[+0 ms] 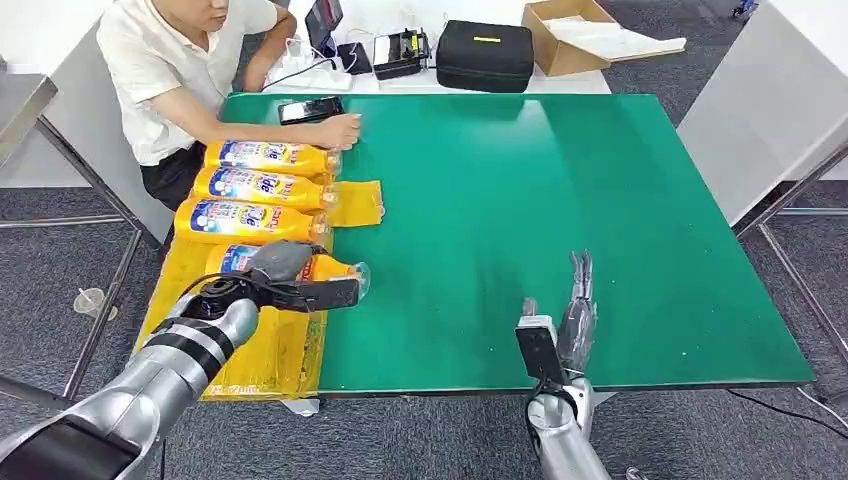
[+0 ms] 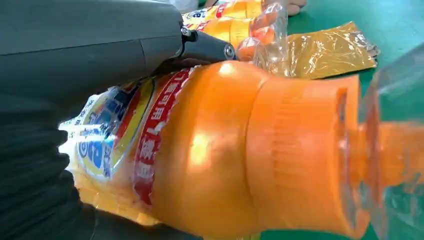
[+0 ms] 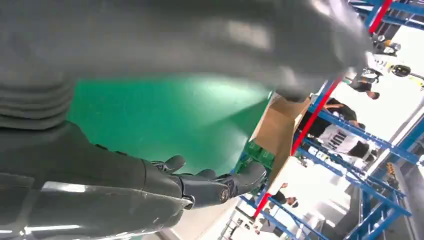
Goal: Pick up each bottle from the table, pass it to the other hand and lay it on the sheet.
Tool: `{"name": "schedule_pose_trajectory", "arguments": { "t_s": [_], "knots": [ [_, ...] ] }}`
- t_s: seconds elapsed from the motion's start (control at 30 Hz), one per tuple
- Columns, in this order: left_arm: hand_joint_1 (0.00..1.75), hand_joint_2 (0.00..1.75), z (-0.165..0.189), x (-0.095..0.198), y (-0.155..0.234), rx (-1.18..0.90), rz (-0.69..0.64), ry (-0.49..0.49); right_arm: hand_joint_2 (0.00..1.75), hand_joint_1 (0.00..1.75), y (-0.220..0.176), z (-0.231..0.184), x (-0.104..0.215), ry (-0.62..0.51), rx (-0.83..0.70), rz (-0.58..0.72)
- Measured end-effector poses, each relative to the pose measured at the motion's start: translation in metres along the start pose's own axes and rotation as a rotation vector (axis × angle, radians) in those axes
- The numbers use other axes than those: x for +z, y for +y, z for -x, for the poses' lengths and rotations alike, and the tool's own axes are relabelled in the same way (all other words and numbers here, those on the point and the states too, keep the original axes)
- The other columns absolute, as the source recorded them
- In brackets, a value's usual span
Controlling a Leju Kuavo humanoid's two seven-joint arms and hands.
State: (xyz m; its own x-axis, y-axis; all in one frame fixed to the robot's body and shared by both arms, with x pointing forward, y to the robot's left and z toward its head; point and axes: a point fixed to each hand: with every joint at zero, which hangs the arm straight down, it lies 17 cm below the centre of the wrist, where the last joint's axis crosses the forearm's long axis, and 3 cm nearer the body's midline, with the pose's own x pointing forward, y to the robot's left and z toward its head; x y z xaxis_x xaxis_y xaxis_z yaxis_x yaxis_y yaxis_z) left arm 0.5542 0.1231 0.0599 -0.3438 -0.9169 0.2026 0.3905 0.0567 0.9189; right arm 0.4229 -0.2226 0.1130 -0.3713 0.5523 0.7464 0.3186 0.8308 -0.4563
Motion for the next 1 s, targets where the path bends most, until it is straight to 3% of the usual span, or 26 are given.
{"name": "schedule_pose_trajectory", "arguments": {
  "t_s": [0.63, 1.0],
  "knots": [
    [0.0, 0.0, -0.013, 0.006, -0.03, -0.014, 0.116, -0.06, 1.75, 0.0, 0.004, 0.004, 0.001, -0.012, 0.026, -0.032],
    [0.0, 0.0, -0.041, 0.012, 0.006, 0.062, -0.011, -0.193, 1.75, 0.0, 0.006, 0.005, 0.008, -0.019, 0.051, -0.054]
  ]
}}
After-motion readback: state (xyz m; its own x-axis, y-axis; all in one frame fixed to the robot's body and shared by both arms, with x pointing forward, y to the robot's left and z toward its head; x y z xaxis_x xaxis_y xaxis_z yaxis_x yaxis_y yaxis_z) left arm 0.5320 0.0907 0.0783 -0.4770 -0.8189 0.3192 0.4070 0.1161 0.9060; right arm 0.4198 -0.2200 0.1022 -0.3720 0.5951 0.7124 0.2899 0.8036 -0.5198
